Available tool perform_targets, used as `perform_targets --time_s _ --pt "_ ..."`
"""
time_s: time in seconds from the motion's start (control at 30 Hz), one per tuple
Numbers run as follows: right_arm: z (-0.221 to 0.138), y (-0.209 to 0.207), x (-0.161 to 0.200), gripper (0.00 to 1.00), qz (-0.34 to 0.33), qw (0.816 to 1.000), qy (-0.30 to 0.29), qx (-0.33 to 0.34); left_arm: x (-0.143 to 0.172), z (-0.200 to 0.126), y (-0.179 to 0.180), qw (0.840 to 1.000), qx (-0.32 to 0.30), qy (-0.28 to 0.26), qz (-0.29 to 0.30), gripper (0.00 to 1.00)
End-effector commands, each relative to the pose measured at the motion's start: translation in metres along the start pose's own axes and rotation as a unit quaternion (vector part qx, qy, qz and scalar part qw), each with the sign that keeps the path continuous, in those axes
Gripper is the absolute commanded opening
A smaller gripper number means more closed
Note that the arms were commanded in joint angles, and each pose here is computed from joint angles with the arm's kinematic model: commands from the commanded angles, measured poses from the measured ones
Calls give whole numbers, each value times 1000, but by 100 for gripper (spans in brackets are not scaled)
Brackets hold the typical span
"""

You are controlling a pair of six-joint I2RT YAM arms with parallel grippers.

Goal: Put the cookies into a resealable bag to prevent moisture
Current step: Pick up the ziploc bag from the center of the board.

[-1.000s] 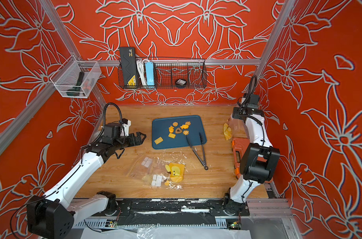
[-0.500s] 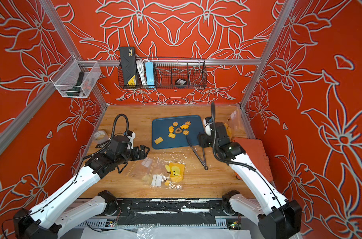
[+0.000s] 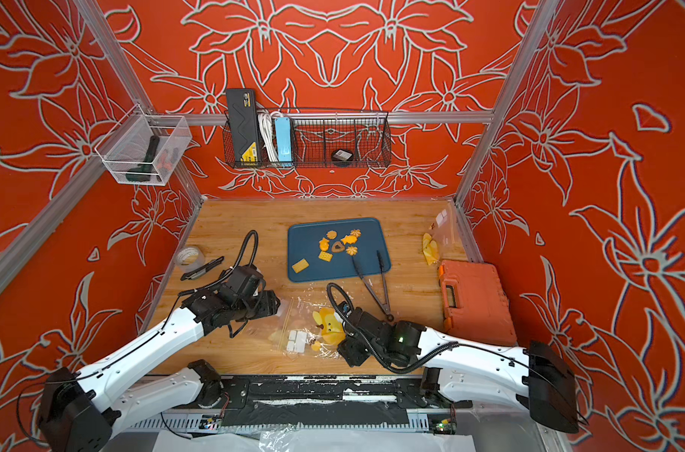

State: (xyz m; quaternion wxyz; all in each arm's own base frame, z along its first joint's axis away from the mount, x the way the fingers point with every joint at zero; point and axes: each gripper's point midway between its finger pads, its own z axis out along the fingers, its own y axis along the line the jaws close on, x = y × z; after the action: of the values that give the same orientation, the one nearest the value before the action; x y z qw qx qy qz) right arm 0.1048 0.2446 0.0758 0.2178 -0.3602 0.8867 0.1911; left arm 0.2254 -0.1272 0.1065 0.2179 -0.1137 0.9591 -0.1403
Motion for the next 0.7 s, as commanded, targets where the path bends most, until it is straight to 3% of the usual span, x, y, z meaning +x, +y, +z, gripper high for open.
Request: perform_targets --time_s 0.0,0.2,0.4,0.67 --pt "15 4 -1 78 -20 1000 0 13 4 4 8 999 -26 9 -18 61" --pt "39 4 1 74 -8 999 17 39 13 11 8 999 -29 37 -5 48" --pt "45 -24 6 66 49 994 11 98 25 21 12 998 -28 60 0 40" --pt "50 -36 10 61 100 991 -4 87 31 32 11 997 -29 77 8 25"
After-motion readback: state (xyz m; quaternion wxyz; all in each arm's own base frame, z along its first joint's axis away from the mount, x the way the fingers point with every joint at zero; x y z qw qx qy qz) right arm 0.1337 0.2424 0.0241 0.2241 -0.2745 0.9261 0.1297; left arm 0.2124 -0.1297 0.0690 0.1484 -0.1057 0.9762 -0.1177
